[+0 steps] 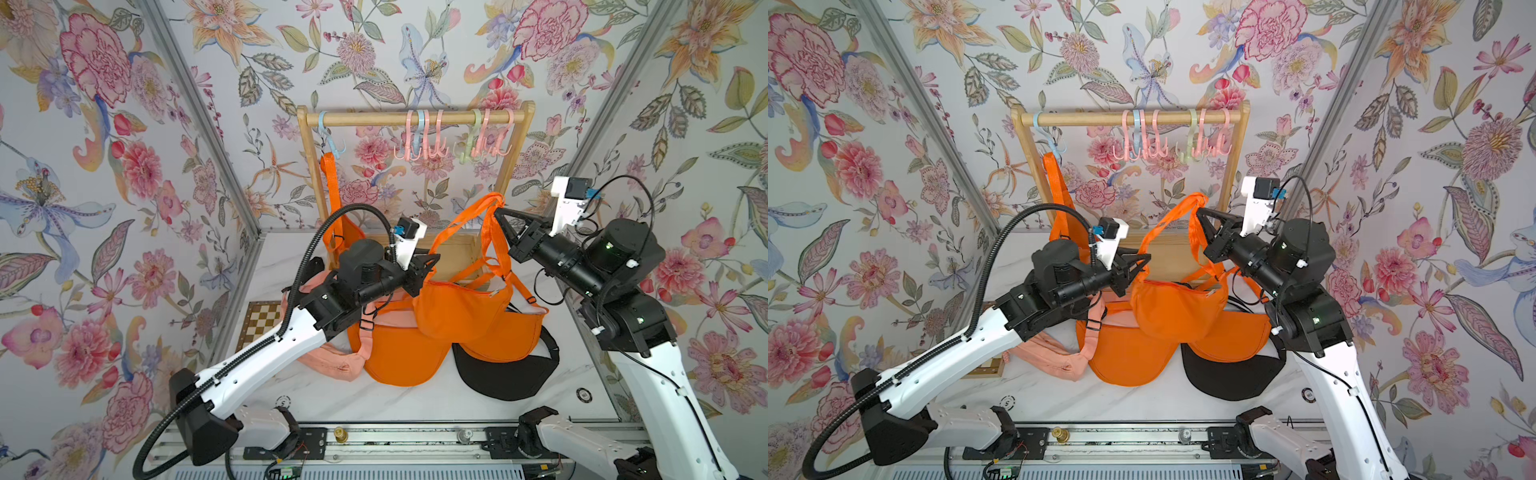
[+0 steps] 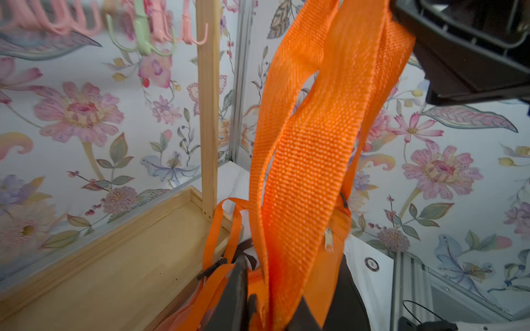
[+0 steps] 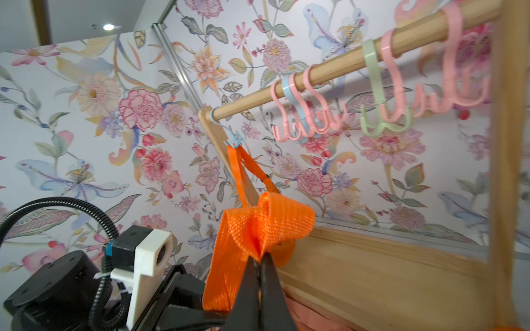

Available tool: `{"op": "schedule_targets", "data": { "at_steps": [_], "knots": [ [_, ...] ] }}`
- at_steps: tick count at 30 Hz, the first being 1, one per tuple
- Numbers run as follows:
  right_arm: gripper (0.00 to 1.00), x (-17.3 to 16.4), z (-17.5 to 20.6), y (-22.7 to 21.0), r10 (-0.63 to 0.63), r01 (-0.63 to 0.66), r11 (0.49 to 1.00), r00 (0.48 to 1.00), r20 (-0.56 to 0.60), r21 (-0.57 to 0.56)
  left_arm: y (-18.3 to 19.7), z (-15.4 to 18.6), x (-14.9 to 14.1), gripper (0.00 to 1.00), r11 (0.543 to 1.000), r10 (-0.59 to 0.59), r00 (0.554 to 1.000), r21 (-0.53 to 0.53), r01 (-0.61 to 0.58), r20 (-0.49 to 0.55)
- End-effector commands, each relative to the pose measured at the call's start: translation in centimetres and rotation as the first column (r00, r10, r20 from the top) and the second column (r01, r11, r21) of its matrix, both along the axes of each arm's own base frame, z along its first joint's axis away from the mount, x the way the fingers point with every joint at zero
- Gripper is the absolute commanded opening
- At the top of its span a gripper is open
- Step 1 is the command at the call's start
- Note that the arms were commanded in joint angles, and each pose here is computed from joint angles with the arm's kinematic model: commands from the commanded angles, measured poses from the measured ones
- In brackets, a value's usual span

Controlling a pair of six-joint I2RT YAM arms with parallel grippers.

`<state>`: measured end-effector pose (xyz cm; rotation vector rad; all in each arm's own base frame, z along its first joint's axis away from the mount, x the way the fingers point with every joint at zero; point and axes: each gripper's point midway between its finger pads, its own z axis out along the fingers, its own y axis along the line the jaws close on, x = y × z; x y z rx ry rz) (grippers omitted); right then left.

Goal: Take the bag off the hook
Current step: Place the bag at the center of the board.

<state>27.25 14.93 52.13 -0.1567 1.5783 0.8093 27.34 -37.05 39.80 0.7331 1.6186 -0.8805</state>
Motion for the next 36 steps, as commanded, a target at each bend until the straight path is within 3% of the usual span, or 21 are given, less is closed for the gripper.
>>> {"op": "schedule_targets", "data": {
  "at_steps": [1,6,7,10,16,24,28,33,36],
  "knots": [
    [0.00,0.9,-3.8,-4.0,-0.225,0.214,0.970,0.970,-0.088,-0.117,-2.7,0.4,-1.3,0.20,0.996,-0.093,0.996,-0.010,0.093,0.016],
    [0.00,1.9,-4.9,-8.6,-0.437,0.415,0.884,0.897,-0.068,-0.215,-6.8,0.5,-2.5,0.19,0.982,-0.189,0.982,-0.016,0.190,0.021],
    [0.00,2.4,-4.8,-9.3,-0.459,0.436,0.871,0.886,-0.059,-0.228,-8.3,-0.8,-2.0,0.18,0.980,-0.197,0.980,0.004,0.197,0.005],
    [0.00,4.1,-4.6,-11.4,-0.525,0.497,0.834,0.849,-0.068,-0.239,-10.7,0.1,-1.7,0.18,0.976,-0.219,0.976,-0.005,0.219,0.021],
    [0.00,6.9,-2.4,-16.2,-0.636,0.618,0.764,0.770,-0.055,-0.186,-15.4,1.1,-0.8,0.18,0.967,-0.254,0.966,-0.013,0.255,0.045],
    [0.00,11.7,-1.8,-19.3,-0.682,0.667,0.724,0.731,-0.035,-0.174,-21.1,0.0,2.0,0.20,0.960,-0.279,0.958,0.024,0.278,0.065],
    [0.00,15.5,-4.6,-19.9,-0.680,0.656,0.725,0.730,-0.069,-0.209,-22.9,-3.5,4.6,0.21,0.967,-0.256,0.966,0.025,0.255,0.042],
    [0.00,19.1,-10.3,-20.1,-0.688,0.645,0.718,0.715,-0.126,-0.260,-22.9,-9.6,9.6,0.21,0.977,-0.212,0.974,-0.047,0.209,-0.074],
    [0.00,21.6,-12.8,-19.4,-0.665,0.613,0.739,0.729,-0.161,-0.278,-23.1,-12.3,12.2,0.21,0.977,-0.203,0.969,-0.088,0.192,-0.140]
  ]
}}
